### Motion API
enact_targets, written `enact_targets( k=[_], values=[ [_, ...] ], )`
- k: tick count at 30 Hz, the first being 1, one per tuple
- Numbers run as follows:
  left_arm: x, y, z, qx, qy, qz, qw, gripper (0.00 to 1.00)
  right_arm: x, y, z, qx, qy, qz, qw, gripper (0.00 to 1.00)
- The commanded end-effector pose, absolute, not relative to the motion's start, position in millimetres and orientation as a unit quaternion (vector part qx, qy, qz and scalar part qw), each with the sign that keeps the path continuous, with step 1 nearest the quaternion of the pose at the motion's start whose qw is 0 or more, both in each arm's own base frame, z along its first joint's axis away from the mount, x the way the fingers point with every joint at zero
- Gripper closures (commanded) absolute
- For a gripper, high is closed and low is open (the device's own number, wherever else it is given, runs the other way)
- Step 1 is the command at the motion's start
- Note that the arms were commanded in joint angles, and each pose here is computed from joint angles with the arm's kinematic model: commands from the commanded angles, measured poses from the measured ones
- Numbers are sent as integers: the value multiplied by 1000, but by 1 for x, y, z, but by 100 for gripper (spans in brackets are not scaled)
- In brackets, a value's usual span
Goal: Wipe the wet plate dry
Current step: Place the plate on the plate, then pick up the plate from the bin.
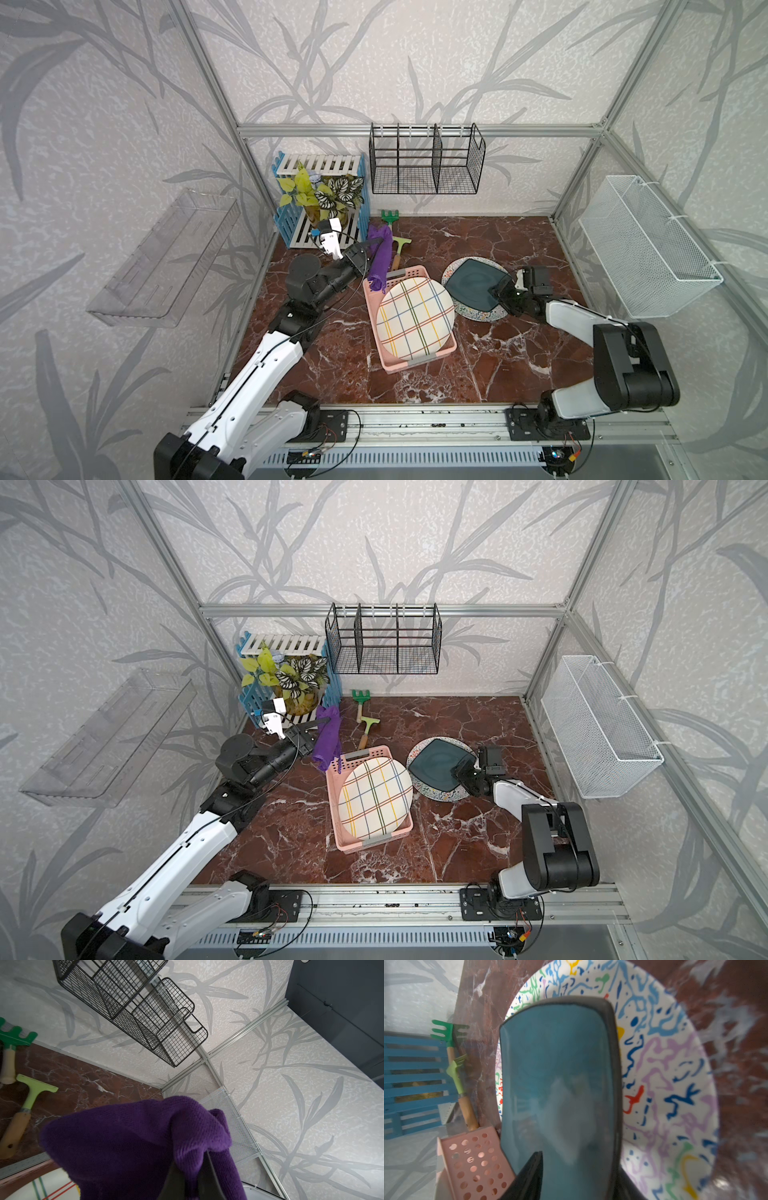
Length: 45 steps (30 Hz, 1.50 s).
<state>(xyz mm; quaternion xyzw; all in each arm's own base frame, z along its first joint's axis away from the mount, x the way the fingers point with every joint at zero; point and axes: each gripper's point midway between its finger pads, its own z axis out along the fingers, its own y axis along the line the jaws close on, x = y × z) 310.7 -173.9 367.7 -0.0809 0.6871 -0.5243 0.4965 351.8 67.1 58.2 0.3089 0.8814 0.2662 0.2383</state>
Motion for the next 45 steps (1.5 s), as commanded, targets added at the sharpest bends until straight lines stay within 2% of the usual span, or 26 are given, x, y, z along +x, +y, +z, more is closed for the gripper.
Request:
enact_targets(
  k=[1,4,7,11,15,18,21,24,27,30,34,39,45],
  values=[
    [313,-151,336,-96,730,-437,516,100,356,47,90,273,893,213,287,33],
    [312,-134,313,-111,758,-377,520,100,351,28,107,268,898,181,297,27],
    [312,-119,291,-126,785,-323,514,100,352,28,140,239,896,191,323,31],
    [309,-101,249,-151,821,-255,488,100,352,96,198,156,868,342,326,47],
    [304,-91,198,-165,851,-213,451,100,332,171,209,71,873,382,296,50],
    [300,-101,171,-160,859,-236,425,100,323,203,197,30,884,370,282,47],
    [298,-115,148,-151,863,-267,401,100,325,215,176,24,894,355,273,35],
    [296,-118,127,-148,877,-262,375,100,325,225,156,10,904,345,251,31],
    [294,-127,112,-138,883,-278,352,100,317,245,143,-17,909,360,210,38],
    [291,-132,102,-139,882,-295,341,100,310,265,141,-40,907,379,181,53],
    [290,-136,99,-139,879,-307,337,100,308,276,160,-41,891,407,195,72],
    [290,-139,100,-135,878,-314,335,100,299,288,185,-58,880,420,212,72],
    [291,-139,104,-137,874,-319,340,100,290,306,184,-61,874,441,194,65]
  ],
)
